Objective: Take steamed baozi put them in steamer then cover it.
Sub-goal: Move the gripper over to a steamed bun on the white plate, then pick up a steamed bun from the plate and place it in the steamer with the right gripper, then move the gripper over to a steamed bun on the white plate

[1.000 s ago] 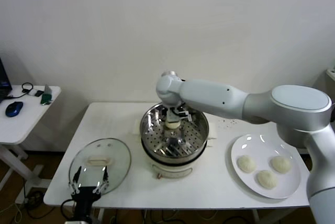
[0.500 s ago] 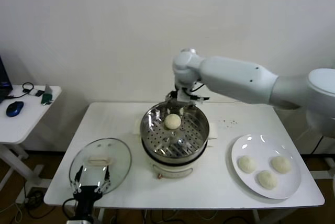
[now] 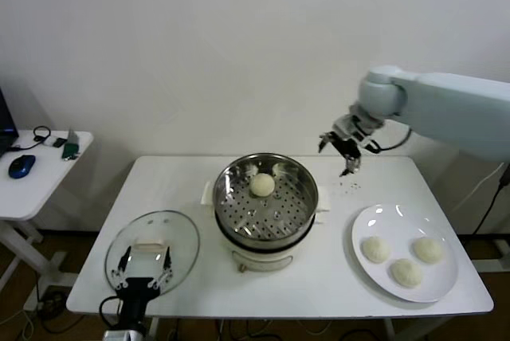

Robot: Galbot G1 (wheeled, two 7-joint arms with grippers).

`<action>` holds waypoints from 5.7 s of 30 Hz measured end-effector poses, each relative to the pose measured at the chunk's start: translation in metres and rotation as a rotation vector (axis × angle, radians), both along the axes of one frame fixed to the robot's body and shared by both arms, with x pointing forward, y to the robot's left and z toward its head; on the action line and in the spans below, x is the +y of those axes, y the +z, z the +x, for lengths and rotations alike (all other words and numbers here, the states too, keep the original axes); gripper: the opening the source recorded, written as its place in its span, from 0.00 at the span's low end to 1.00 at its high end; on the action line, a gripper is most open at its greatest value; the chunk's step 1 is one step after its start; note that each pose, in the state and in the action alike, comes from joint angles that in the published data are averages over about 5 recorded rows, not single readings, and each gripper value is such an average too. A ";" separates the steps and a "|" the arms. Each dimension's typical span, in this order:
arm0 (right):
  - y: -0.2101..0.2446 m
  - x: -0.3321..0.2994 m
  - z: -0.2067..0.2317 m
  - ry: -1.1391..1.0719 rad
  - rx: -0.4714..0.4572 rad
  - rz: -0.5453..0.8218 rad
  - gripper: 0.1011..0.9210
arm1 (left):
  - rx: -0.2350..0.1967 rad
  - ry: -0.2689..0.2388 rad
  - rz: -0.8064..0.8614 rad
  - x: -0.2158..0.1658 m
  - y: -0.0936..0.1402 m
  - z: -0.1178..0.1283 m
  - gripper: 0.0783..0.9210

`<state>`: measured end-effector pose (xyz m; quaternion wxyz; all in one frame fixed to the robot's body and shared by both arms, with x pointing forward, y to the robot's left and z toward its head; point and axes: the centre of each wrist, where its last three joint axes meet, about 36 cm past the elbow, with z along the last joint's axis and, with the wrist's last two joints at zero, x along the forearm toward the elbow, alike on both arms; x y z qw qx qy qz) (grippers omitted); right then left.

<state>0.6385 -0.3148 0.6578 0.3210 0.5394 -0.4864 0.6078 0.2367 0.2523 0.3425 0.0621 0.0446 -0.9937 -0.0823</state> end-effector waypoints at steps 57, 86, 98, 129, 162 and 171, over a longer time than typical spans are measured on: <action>-0.206 -0.086 -0.044 -0.408 0.236 0.046 0.72 | 0.031 0.017 0.009 0.004 -0.007 -0.012 0.88; 0.047 0.027 0.028 -0.348 0.083 0.261 0.71 | 0.014 -0.039 0.013 -0.011 0.000 -0.019 0.88; 0.054 0.160 0.037 -0.241 0.108 0.237 0.72 | 0.011 -0.061 0.014 -0.014 0.003 -0.026 0.88; -0.064 0.300 0.016 -0.100 0.204 0.095 0.74 | 0.009 -0.063 0.015 -0.010 0.003 -0.028 0.88; 0.035 0.155 0.024 -0.112 0.181 0.093 0.88 | 0.016 -0.064 0.020 -0.011 0.002 -0.028 0.88; 0.027 0.050 -0.005 -0.152 0.183 0.046 0.88 | 0.020 -0.062 0.020 -0.013 0.002 -0.028 0.88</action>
